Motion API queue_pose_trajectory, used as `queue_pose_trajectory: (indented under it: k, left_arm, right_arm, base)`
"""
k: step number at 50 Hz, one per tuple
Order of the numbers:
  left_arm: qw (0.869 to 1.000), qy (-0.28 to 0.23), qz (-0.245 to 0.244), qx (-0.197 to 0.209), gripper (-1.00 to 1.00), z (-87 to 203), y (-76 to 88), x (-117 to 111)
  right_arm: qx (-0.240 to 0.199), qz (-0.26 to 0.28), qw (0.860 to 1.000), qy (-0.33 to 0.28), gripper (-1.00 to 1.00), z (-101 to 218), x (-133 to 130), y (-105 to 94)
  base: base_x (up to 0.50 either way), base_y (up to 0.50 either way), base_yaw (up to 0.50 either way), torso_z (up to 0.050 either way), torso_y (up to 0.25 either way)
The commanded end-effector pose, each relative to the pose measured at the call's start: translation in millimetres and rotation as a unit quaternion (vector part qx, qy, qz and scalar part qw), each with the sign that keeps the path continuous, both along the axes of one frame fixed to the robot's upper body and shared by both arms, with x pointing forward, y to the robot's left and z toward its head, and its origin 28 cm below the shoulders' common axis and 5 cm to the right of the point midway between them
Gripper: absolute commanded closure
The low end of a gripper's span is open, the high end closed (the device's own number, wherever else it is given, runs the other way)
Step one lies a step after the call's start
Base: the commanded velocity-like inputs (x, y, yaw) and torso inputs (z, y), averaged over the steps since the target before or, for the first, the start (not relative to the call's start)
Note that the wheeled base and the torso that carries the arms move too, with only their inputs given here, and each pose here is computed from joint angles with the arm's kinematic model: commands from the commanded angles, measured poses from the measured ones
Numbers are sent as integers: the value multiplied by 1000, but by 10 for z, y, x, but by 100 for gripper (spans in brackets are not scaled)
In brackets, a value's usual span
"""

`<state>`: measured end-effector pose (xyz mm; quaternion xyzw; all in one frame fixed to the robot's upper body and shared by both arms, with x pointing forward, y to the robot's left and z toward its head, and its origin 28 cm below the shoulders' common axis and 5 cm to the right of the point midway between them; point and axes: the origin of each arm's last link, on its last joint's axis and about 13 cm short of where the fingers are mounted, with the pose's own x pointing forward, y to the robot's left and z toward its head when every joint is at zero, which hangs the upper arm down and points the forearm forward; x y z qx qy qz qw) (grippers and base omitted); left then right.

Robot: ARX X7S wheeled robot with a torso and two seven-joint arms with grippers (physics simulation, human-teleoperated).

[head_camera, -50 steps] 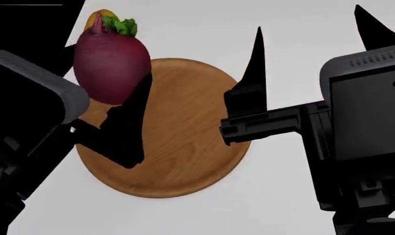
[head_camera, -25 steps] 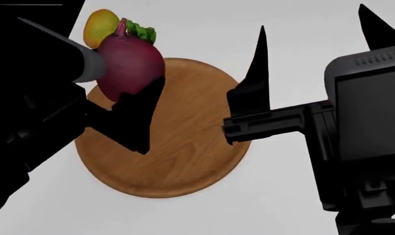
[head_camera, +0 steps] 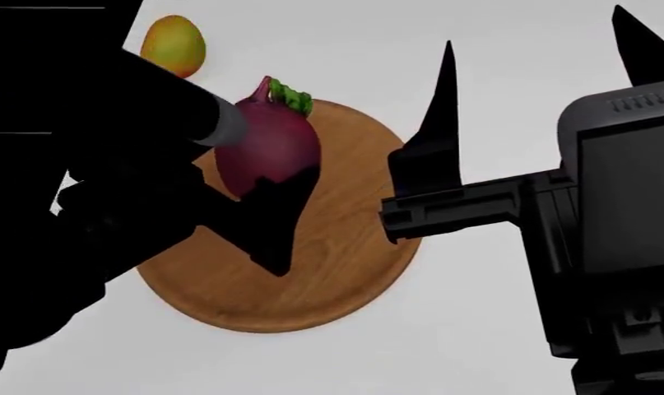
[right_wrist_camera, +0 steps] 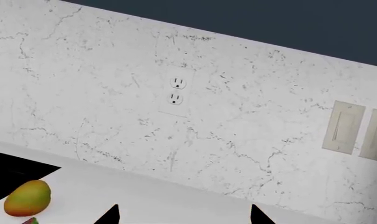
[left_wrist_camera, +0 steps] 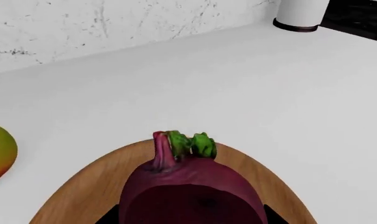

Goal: Pick the beet from the sink and place it on the plate located on the counter

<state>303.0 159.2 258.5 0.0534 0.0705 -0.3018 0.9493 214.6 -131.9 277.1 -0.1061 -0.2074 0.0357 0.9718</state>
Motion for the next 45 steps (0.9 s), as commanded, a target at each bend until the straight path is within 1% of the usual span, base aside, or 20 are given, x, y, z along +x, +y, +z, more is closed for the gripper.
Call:
queue_pose_trajectory:
  k: [1, 22, 23, 29, 36, 45]
  left_arm:
    - [1000, 23, 2, 13, 100, -130, -41, 71]
    - [999, 40, 12, 17, 100, -189, -34, 67]
    - [999, 39, 13, 15, -100, -184, -32, 67]
    - [999, 38, 13, 11, -100, -176, -32, 59]
    - [1000, 24, 15, 7, -100, -103, -23, 12]
    - [1000, -16, 21, 4, -100, 103, -8, -161]
  right_arm:
    - [-1, -1, 1000, 0, -100, -7, 5, -6]
    - [-3, -2, 1000, 1, -100, -11, 12, -5]
    - [-3, -2, 1000, 1, -100, -11, 13, -7]
    - [-3, -2, 1000, 1, -100, -9, 11, -7]
    - [-2, -2, 1000, 0, -100, -10, 9, -11]
    - [-3, -2, 1000, 0, -100, -14, 8, -3]
  base:
    - [0, 0, 0, 0, 0]
    - [0, 0, 0, 0, 0]
    - [0, 0, 3, 0, 0]
    - [0, 0, 0, 0, 0]
    - [0, 0, 0, 0, 0]
    - [0, 0, 0, 0, 0]
